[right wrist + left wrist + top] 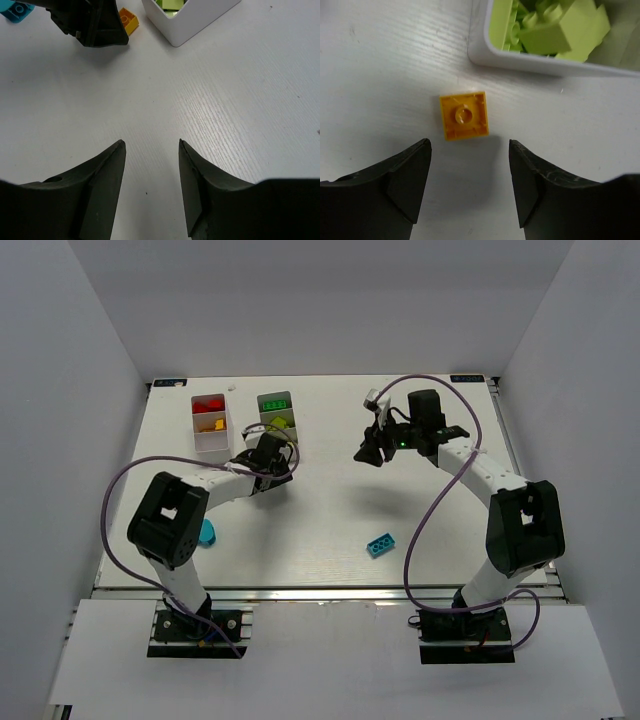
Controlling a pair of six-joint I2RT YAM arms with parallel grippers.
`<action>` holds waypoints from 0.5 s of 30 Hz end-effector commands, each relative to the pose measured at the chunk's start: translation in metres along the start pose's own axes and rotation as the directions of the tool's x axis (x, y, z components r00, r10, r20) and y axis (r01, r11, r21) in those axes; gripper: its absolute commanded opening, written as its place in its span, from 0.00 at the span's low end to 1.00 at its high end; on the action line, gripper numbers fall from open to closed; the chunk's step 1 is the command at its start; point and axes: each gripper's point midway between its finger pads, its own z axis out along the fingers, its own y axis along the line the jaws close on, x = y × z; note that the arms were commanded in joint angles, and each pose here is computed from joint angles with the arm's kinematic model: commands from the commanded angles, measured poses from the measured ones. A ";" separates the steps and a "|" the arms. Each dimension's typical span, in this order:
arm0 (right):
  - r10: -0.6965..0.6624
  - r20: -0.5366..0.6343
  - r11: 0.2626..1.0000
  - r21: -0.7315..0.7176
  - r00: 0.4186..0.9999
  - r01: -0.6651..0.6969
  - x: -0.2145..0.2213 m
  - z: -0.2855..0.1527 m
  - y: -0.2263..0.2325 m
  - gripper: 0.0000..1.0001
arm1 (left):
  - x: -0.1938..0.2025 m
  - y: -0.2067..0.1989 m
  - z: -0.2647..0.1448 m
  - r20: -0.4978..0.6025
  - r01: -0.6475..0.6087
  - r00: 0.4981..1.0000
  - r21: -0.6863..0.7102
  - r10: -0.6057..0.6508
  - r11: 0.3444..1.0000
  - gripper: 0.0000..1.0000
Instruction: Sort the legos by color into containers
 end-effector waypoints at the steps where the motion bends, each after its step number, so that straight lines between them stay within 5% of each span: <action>1: -0.036 0.055 0.999 0.009 0.998 0.036 -0.022 -0.008 0.000 0.52 | -0.041 -0.012 -0.003 0.123 -0.003 0.992 -0.011 0.004 1.000 0.73; 15: -0.025 0.069 1.000 0.017 0.997 0.024 -0.025 -0.011 -0.006 0.52 | -0.044 -0.015 0.020 0.105 -0.056 0.992 -0.081 0.065 0.995 0.66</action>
